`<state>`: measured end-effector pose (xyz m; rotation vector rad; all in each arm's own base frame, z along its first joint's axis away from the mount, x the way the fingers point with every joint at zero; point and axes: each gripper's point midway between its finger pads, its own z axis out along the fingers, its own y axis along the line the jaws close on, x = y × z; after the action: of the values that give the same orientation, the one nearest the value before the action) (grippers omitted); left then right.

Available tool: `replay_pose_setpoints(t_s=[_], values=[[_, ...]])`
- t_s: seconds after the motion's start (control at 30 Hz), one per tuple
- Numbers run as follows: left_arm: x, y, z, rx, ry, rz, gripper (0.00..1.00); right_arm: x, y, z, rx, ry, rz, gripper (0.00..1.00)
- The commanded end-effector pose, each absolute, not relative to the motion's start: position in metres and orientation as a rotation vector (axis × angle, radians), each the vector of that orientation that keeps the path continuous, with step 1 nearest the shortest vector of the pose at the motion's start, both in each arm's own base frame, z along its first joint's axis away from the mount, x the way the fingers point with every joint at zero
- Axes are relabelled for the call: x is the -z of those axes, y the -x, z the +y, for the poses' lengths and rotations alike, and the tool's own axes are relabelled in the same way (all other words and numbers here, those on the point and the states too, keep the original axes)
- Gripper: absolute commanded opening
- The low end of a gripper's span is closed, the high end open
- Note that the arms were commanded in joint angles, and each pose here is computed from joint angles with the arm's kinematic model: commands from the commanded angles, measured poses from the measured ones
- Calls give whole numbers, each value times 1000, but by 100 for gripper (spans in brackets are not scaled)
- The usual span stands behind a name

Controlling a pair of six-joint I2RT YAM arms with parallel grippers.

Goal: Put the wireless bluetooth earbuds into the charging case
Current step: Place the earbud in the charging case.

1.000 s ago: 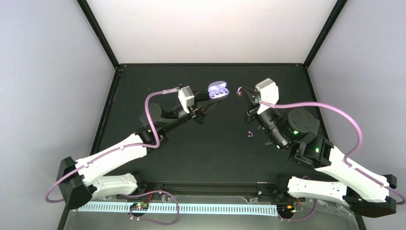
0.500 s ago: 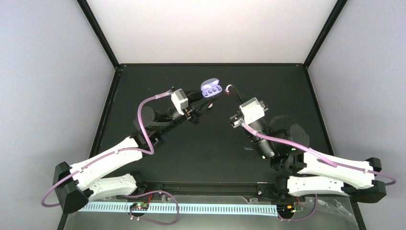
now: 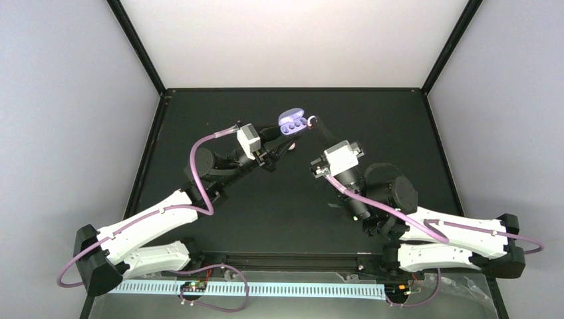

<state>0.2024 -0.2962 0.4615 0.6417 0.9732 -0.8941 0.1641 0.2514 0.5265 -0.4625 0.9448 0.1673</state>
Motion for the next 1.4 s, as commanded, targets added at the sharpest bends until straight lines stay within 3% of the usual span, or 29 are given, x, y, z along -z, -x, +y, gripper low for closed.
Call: replay_pose_setpoints(t_s=[0.0, 0.63, 1.37], values=[[-483, -192, -290, 922, -626, 888, 2, -534, -158, 252, -230, 427, 911, 1], [-484, -182, -293, 966, -669, 871, 1, -529, -153, 265, -332, 502, 944, 1], [-487, -183, -299, 996, -674, 886, 2, -520, -161, 289, -254, 528, 945, 1]])
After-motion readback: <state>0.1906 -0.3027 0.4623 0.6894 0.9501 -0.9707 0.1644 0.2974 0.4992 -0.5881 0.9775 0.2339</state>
